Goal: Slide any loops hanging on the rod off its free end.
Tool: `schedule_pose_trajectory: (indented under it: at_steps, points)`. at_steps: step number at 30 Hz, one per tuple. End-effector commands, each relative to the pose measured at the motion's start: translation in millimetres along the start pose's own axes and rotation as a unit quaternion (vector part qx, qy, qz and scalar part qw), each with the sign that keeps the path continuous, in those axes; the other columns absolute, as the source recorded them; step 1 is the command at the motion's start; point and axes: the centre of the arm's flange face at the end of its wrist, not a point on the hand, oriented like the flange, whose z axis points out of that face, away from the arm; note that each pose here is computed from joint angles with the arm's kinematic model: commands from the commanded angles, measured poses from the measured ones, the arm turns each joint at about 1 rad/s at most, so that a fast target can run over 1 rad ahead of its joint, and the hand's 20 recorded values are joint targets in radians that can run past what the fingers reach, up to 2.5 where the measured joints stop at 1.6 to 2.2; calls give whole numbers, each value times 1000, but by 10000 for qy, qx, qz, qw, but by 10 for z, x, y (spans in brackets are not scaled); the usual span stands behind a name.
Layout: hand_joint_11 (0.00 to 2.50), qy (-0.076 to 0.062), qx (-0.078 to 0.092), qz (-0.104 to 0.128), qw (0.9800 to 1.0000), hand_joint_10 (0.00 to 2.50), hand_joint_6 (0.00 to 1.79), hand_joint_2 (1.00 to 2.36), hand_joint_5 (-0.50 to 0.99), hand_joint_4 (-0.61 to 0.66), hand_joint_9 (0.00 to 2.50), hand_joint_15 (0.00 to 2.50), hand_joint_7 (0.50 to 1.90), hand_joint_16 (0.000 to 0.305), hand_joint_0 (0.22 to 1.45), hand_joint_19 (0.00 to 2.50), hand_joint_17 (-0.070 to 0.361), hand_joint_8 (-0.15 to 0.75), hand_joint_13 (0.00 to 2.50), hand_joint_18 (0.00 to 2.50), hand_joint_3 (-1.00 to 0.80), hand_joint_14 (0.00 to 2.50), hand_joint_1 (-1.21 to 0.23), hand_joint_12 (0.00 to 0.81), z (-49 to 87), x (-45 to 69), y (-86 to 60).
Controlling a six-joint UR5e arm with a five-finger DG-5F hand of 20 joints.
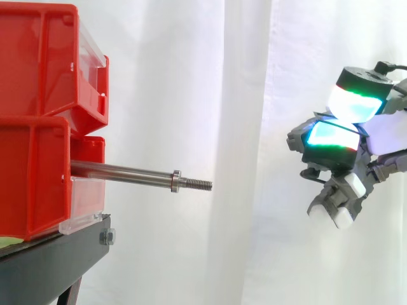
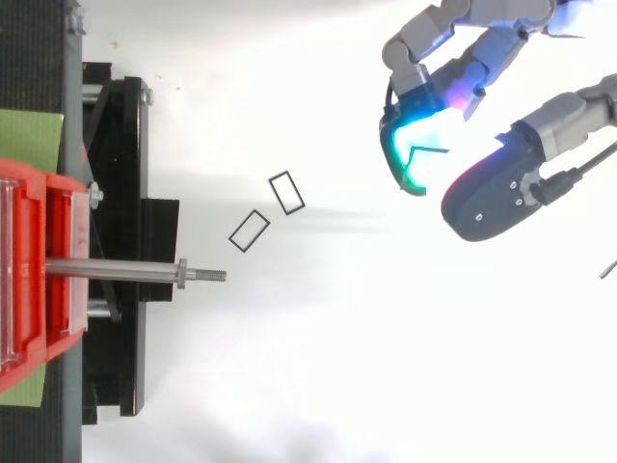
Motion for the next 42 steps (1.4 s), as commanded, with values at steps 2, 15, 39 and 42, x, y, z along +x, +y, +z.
schedule_pose_trajectory:
  at_steps: [2, 15, 39, 42]
  points:
    - [543, -28, -84, -5, 10000, 17, 816, 1011, -219, 96, 871, 0, 1329, 52, 614, 163, 117, 320, 669, 741, -388, 0, -678, 329, 19, -6, 16]
    - [529, -30, -91, -6, 10000, 16, 818, 1011, -218, 105, 883, 0, 1311, 50, 618, 170, 113, 323, 676, 737, -391, 0, -682, 327, 21, -5, 12]
    - [568, -30, -91, -6, 10000, 17, 819, 1012, -217, 106, 896, 0, 1329, 51, 611, 155, 114, 324, 662, 735, -369, 0, -679, 328, 20, -7, 17]
    - [572, -30, -91, -6, 10000, 19, 817, 1012, -216, 112, 896, 0, 1345, 51, 612, 165, 114, 324, 661, 737, -369, 1, -680, 330, 20, -7, 17]
